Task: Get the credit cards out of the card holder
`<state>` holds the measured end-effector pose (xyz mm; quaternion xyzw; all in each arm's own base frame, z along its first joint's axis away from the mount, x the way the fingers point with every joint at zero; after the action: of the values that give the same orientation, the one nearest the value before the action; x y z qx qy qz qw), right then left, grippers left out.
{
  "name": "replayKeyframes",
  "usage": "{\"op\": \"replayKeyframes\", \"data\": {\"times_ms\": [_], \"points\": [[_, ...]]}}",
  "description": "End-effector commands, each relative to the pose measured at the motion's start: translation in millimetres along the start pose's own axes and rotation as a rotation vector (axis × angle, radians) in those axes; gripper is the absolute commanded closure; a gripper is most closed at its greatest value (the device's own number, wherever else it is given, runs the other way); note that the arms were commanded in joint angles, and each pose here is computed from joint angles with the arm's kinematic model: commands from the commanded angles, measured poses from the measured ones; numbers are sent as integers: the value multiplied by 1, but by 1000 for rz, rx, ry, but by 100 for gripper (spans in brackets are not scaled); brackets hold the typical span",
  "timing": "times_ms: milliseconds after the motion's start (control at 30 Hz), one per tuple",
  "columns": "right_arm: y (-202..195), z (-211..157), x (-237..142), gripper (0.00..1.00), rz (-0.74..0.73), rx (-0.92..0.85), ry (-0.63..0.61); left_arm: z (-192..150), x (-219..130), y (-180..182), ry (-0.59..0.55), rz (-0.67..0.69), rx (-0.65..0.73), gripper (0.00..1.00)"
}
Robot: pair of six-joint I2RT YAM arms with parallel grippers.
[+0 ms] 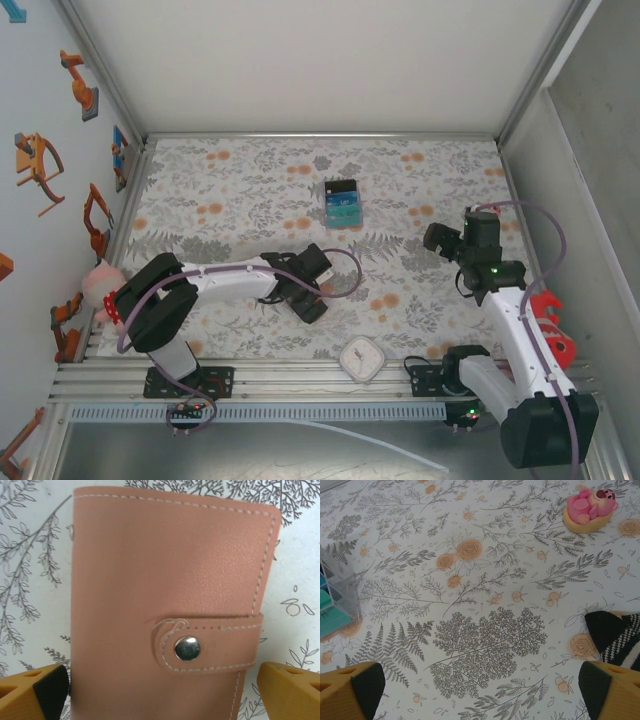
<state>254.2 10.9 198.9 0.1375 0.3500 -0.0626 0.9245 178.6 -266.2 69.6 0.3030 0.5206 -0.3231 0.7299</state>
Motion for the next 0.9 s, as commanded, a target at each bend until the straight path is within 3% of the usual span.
{"op": "replayKeyframes", "data": {"times_ms": [0,233,433,700,867], "points": [[2,7,-4,0,-5,1,-16,-2,-9,1,11,-38,-29,3],[3,9,-4,0,0,0,-15,-6,1,17,55,-8,-124,3],[5,10,-3,0,7,-1,-6,-7,10,17,78,-4,-128,0],[12,4,0,1,62,9,32,-6,3,20,26,28,-154,17],[31,-3,-3,0,229,40,59,2,-12,24,-69,53,-202,24]]}}
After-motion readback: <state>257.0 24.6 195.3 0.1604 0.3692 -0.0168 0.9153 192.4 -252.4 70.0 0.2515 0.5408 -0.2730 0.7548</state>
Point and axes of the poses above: each hand's point on the last joint's axis, 136 mm out from that joint toward the fingers, its own x axis out along the fingers, its own y axis along the line the jaws close on, z = x × y, the point moved 5 cm from there along -x, back along the fingers, and after that the axes turned 1 degree about -x, right-handed, at the moved point
